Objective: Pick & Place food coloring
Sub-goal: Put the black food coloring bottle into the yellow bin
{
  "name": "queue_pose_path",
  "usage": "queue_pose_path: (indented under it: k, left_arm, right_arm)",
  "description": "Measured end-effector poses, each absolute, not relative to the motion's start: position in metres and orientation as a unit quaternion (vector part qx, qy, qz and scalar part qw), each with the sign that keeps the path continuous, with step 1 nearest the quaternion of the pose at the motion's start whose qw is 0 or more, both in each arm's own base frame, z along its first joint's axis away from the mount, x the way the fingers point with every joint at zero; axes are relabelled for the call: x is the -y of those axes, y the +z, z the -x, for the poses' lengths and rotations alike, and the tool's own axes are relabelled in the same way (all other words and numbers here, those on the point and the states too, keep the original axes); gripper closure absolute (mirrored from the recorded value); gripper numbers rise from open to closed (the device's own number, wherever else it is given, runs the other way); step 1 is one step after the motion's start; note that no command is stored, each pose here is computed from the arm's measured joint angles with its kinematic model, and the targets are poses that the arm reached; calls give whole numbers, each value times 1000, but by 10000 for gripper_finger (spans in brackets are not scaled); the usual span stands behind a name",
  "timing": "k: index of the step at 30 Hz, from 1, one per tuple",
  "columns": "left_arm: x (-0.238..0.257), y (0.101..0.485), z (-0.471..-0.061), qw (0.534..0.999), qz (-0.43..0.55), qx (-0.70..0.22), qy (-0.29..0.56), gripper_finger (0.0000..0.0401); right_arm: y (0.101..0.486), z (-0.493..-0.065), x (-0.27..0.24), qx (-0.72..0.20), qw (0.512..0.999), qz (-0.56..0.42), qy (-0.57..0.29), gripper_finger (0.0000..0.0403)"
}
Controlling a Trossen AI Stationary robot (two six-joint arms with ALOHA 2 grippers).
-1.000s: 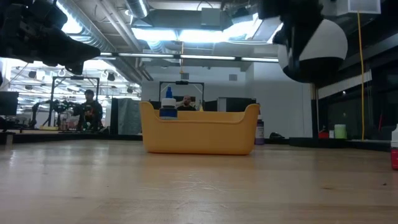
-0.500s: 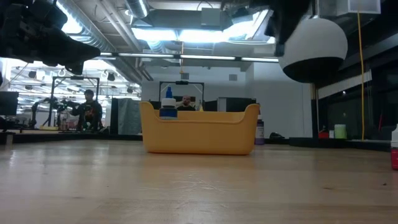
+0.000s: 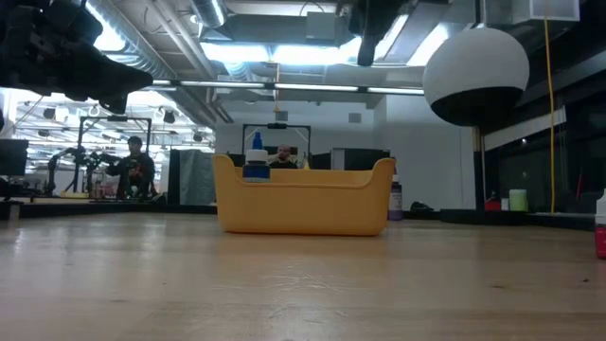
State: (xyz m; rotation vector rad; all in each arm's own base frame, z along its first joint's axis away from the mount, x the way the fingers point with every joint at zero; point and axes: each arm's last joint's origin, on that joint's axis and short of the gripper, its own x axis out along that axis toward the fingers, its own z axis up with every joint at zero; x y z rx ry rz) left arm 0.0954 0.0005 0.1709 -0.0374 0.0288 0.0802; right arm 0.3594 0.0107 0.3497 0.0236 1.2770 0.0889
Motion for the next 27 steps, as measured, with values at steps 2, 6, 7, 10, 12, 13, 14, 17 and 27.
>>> queue_pose_path:
  k: [2,6,7,10,12,13,14,17,27]
  left_arm:
    - [0,171,-95,999,19,-14,40,392]
    - [0,171,-95,999,19,-15,40,391]
    - [0,171,-95,999,19,-15,40,391]
    - [0,171,-95,999,19,-15,40,394]
    - [0,171,-95,999,19,-15,40,395]
    - [0,171,-95,999,19,-14,40,395]
    - [0,171,-95,999,19,-14,40,394]
    - [0,171,-95,999,19,-14,40,392]
    - [0,171,-95,999,19,-14,40,395]
  right_arm:
    - [343,-360,-10,-603,797,-3,30,324]
    - [316,-367,-10,-605,796,-2,29,322]
    - [308,-368,-10,-608,794,-2,29,323]
    - [281,-370,-10,-611,791,0,32,325]
    - [266,-370,-10,-617,786,4,37,323]
    - [261,-370,-10,-616,787,5,37,322]
    - [255,-370,-10,-614,788,5,37,321]
    - [242,-368,-10,-622,782,4,37,321]
    - [215,-383,-10,-635,771,-3,44,322]
